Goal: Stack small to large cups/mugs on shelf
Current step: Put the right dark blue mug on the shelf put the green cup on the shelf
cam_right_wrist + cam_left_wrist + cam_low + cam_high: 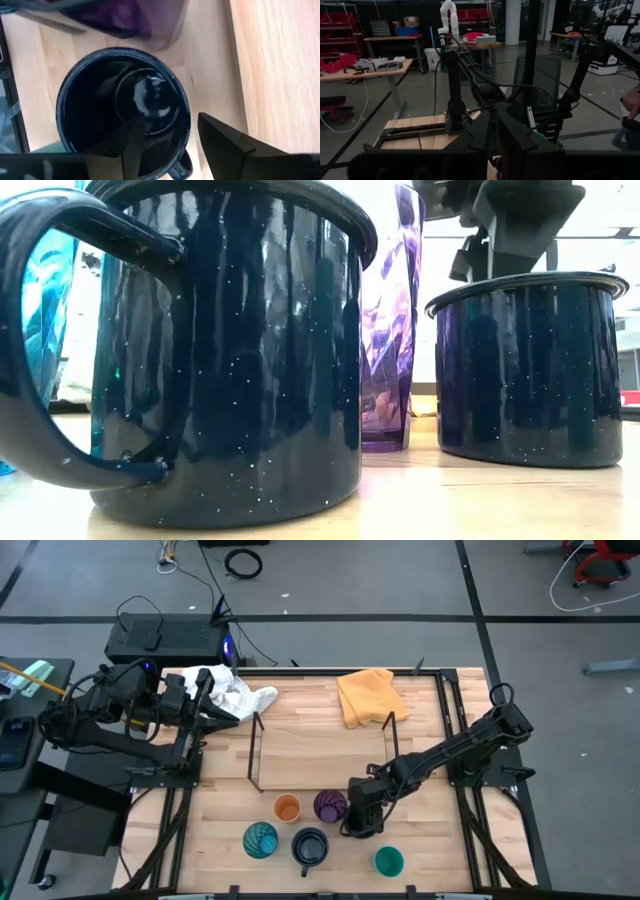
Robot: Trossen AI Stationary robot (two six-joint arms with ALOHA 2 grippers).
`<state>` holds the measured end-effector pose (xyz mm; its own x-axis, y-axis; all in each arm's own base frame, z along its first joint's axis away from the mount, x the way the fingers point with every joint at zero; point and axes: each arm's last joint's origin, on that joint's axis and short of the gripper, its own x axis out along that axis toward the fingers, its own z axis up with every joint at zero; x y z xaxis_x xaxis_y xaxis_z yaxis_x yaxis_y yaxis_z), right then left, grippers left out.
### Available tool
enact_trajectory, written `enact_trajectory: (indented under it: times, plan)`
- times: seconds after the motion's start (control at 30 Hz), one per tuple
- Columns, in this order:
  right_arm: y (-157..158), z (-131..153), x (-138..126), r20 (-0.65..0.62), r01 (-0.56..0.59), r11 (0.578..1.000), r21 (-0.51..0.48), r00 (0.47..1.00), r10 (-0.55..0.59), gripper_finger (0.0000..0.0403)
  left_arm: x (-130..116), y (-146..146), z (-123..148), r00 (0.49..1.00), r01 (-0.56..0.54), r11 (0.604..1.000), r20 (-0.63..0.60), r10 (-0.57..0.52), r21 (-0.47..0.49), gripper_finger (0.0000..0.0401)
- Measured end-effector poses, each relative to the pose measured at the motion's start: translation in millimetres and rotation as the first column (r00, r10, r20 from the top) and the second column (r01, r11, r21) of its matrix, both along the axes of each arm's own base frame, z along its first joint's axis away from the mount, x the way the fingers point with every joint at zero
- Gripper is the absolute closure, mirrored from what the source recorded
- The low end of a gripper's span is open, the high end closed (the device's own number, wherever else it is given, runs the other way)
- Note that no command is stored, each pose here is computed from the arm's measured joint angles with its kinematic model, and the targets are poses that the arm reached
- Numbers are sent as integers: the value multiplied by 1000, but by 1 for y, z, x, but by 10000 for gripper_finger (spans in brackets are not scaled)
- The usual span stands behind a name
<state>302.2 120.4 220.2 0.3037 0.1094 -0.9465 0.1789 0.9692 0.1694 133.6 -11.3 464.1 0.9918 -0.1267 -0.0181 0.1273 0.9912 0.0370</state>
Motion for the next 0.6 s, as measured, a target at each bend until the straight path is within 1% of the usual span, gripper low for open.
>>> enact_trajectory:
  times: [0.2, 0.43, 0.6]
  plan:
    - [-3, -1, 1, 5, 11, 1000, -10, 1000, -11, 213, 0, 0, 0, 1000, 0, 1000, 0, 0, 1, 364]
    - [-7, -22, -5, -16, 53, 999, 10, 998, -53, 213, 0, 0, 0, 1000, 0, 1000, 1, 0, 1, 363]
    - [-7, -22, -3, -1, 71, 997, 23, 997, -71, 215, 0, 0, 0, 1000, 0, 1000, 1, 0, 1, 358]
